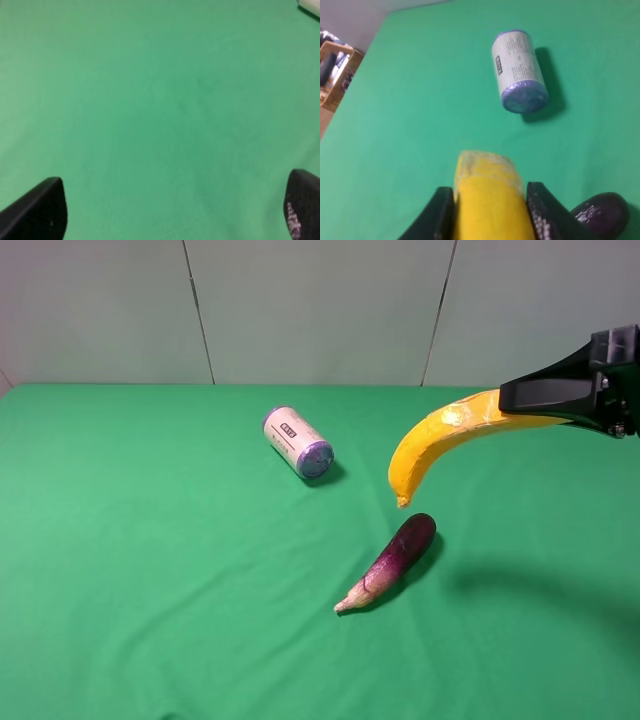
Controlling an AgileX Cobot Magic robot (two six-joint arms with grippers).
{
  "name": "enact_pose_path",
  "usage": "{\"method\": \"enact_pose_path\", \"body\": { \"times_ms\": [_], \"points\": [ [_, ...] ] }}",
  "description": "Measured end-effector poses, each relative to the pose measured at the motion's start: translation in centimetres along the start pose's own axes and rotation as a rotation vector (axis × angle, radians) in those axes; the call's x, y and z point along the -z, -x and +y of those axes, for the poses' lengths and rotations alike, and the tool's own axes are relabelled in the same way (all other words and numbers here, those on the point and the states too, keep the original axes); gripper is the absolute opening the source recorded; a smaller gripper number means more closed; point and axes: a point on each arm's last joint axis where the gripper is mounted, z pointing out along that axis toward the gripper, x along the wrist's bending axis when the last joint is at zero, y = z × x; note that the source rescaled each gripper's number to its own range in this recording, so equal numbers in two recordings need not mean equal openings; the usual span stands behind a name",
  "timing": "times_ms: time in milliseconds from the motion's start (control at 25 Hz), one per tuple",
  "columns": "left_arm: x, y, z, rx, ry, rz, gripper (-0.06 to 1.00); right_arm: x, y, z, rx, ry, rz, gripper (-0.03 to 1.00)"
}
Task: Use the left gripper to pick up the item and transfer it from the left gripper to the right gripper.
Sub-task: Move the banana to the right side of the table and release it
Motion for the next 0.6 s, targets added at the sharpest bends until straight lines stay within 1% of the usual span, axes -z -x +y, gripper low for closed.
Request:
{"method": "enact_pose_path", "body": {
  "times_ms": [80,160,200,360,480,600],
  "points": [
    [0.0,0.0,0.0,0.000,0.000,0.000,0.78,0.0,0.2,0.0,-0.021,0.004,-0.025,0.01],
    [0.0,0.0,0.0,0.000,0.000,0.000,0.78,0.0,0.6,0.1,-0.041,0.017,-0.069,0.01],
    [0.0,0.0,0.0,0.000,0.000,0.000,0.78,0.0,0.6,0.1,-0.041,0.017,-0.069,0.01],
    [0.0,0.0,0.0,0.000,-0.001,0.000,0.78,0.1,1.4,0.3,-0.068,0.041,-0.159,0.01],
    [0.0,0.0,0.0,0.000,-0.003,0.000,0.84,-0.1,2.1,0.3,-0.093,0.037,-0.201,0.01],
    [0.0,0.0,0.0,0.000,-0.003,0.000,0.92,-1.0,3.0,0.2,-0.125,-0.003,-0.215,0.01]
  ]
}}
